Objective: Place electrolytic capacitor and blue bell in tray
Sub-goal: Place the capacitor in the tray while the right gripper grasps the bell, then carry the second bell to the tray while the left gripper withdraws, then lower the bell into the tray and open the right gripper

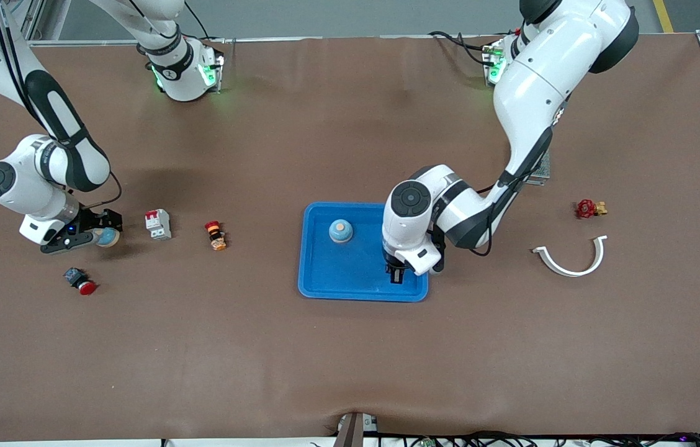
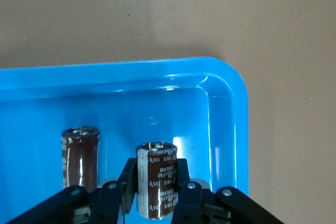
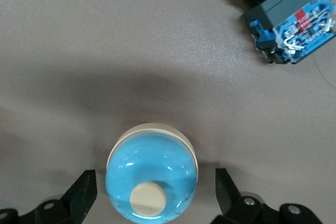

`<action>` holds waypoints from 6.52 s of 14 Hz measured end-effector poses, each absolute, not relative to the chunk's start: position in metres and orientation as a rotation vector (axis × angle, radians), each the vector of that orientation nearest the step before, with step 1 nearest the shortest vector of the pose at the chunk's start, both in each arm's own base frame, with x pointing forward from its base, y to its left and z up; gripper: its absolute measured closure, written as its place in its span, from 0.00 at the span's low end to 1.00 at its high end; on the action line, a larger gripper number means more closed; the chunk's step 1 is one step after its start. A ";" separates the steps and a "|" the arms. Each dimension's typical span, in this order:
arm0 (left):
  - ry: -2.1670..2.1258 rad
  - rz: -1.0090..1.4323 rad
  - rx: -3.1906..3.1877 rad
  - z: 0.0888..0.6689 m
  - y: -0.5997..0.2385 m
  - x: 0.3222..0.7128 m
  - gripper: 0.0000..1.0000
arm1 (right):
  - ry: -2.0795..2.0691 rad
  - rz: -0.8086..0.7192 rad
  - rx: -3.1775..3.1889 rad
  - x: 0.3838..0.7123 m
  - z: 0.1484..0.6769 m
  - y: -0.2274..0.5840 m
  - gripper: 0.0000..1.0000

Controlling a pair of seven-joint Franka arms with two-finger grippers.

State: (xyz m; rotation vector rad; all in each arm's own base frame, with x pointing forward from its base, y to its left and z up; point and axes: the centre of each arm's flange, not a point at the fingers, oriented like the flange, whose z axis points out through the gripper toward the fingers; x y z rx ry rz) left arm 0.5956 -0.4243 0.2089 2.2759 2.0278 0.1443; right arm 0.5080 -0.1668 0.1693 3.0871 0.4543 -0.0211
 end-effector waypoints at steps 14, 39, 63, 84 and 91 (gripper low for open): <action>1.972 0.231 2.300 0.209 -0.433 0.599 0.21 | 0.458 -0.017 3.086 0.509 0.170 -0.166 0.33; 0.010 0.051 3.198 0.378 -0.006 0.726 0.00 | -0.577 -0.100 3.225 0.617 0.355 0.264 0.33; -0.132 0.041 3.169 0.618 -0.062 0.614 0.00 | -0.713 -0.011 3.150 0.596 0.201 0.453 0.33; -0.198 0.050 3.116 0.656 -0.042 0.582 0.00 | -0.617 0.040 3.125 0.597 0.244 0.464 0.00; -0.213 0.068 3.115 0.656 -0.040 0.584 0.00 | -0.459 -0.088 3.070 0.556 0.440 0.438 0.00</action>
